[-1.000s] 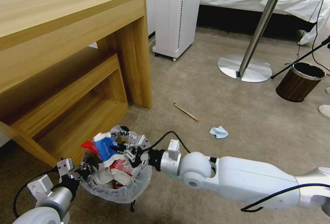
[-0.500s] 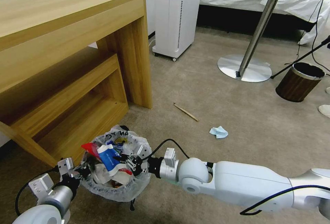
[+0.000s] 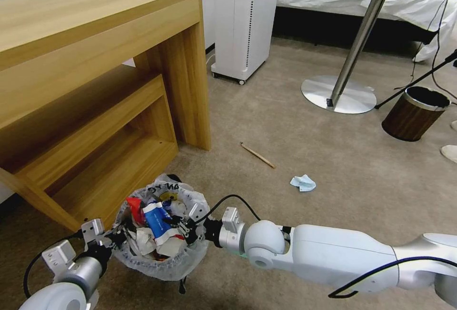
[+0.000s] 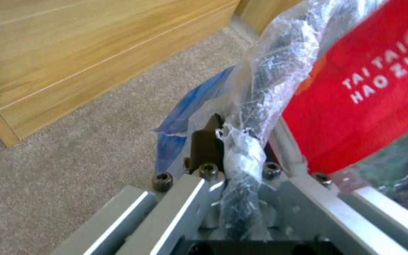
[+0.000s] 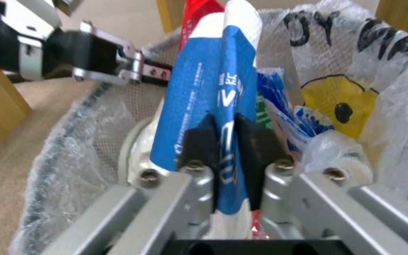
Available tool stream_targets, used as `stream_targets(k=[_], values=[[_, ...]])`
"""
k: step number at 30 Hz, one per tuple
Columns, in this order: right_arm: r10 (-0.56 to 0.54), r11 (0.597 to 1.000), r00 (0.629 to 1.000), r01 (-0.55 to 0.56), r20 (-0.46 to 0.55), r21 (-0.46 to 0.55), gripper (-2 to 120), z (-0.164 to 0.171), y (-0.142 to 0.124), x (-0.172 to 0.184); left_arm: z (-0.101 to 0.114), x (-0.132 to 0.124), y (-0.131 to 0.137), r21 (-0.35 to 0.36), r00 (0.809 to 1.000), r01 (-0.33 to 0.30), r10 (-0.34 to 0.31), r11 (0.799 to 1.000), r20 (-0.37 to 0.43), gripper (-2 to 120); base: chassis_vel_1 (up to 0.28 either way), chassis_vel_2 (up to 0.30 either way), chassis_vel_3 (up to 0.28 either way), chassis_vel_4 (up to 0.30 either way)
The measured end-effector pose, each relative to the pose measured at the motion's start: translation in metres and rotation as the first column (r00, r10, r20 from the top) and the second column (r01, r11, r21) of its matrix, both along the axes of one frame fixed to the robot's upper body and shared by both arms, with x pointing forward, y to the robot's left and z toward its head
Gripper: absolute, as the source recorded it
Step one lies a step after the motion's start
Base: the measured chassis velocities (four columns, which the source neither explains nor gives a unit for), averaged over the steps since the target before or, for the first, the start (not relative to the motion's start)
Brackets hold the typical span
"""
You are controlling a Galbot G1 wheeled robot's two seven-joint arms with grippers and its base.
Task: Pick up the trash bin and place the garbage on the floor into it.
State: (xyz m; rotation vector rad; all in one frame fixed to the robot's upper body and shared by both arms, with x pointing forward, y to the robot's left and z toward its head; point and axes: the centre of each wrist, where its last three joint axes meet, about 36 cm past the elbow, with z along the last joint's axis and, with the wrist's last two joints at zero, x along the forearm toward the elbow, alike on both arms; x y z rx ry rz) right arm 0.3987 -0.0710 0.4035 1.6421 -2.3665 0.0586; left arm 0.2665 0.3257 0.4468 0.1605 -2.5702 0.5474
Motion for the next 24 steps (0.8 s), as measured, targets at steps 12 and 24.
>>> stream_targets(k=[12, 24], values=[[0.005, 0.998, 1.000, -0.007, 0.027, 0.063, 60, 0.009, -0.009, -0.003, -0.003, 0.000, 0.000, 0.004, 1.000, -0.003, 0.003, 1.000, -0.009, 1, 0.000, 0.000, 0.000, 0.000], [-0.069, 0.950, 0.993, 0.037, 0.093, 0.310, 99, 0.059, -0.036, -0.001, 0.002, -0.003, 0.003, 0.020, 1.000, -0.005, 0.005, 1.000, -0.008, 1, 0.000, 0.000, 0.000, 0.000]])
